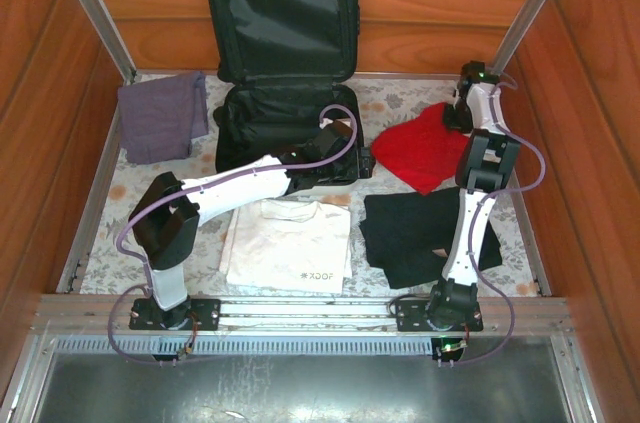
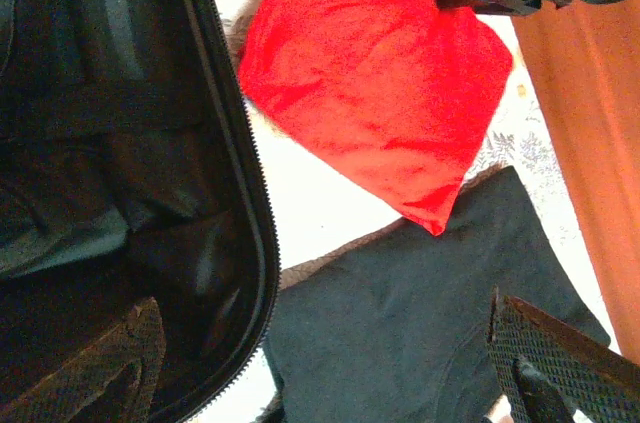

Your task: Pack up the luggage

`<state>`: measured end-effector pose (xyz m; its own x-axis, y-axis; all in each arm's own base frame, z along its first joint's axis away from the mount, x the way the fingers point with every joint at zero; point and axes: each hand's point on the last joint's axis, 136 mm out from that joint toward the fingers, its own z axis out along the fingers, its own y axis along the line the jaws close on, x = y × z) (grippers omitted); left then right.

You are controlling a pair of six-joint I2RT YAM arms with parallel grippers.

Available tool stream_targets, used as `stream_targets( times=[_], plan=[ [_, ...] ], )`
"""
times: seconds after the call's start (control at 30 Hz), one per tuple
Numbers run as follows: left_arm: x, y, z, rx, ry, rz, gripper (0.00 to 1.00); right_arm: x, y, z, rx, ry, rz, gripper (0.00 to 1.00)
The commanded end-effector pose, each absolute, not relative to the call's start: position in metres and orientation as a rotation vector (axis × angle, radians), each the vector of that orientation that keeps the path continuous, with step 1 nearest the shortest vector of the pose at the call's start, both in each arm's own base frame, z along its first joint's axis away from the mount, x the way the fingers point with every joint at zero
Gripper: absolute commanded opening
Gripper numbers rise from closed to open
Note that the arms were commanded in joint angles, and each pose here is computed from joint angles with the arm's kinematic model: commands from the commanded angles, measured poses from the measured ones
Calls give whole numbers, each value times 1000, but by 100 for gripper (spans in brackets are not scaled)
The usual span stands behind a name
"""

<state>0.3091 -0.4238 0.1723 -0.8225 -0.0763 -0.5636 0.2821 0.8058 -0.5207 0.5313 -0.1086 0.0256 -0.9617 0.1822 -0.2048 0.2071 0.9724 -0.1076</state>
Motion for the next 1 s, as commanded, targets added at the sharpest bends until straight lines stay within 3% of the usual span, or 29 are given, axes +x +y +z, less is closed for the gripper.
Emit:
stream_targets(
  times=[0.0, 0.17, 0.23, 0.27, 0.33, 0.37, 0.57, 0.8, 0.97],
  plan=[
    [305, -419, 177, 195, 2415, -759, 88, 474, -139, 21, 591, 3044, -376, 15],
    [301, -419, 177, 203, 2434, -766, 88, 425, -132, 20, 786, 3089, -337, 13],
    [301, -420, 177, 202, 2441, -773, 88, 409, -129, 21, 852, 3083, -318, 17],
    [300, -422, 178, 204, 2444, -779, 88, 402, -129, 23, 885, 3075, -308, 23],
    [300, -425, 178, 215, 2452, -789, 88, 392, -126, 27, 933, 3060, -259, 50],
    [300, -428, 177, 213, 2460, -791, 88, 389, -122, 30, 941, 3056, -203, 58],
    [305, -449, 173, 249, 2506, -808, 88, 395, -122, 62, 835, 2984, -109, 82],
    [306, -480, 155, 241, 2608, -846, 93, 409, -120, 72, 797, 2922, 90, 94],
    [309, -500, 141, 163, 2632, -780, 93, 418, -116, 59, 761, 2943, 182, 95]
  ],
)
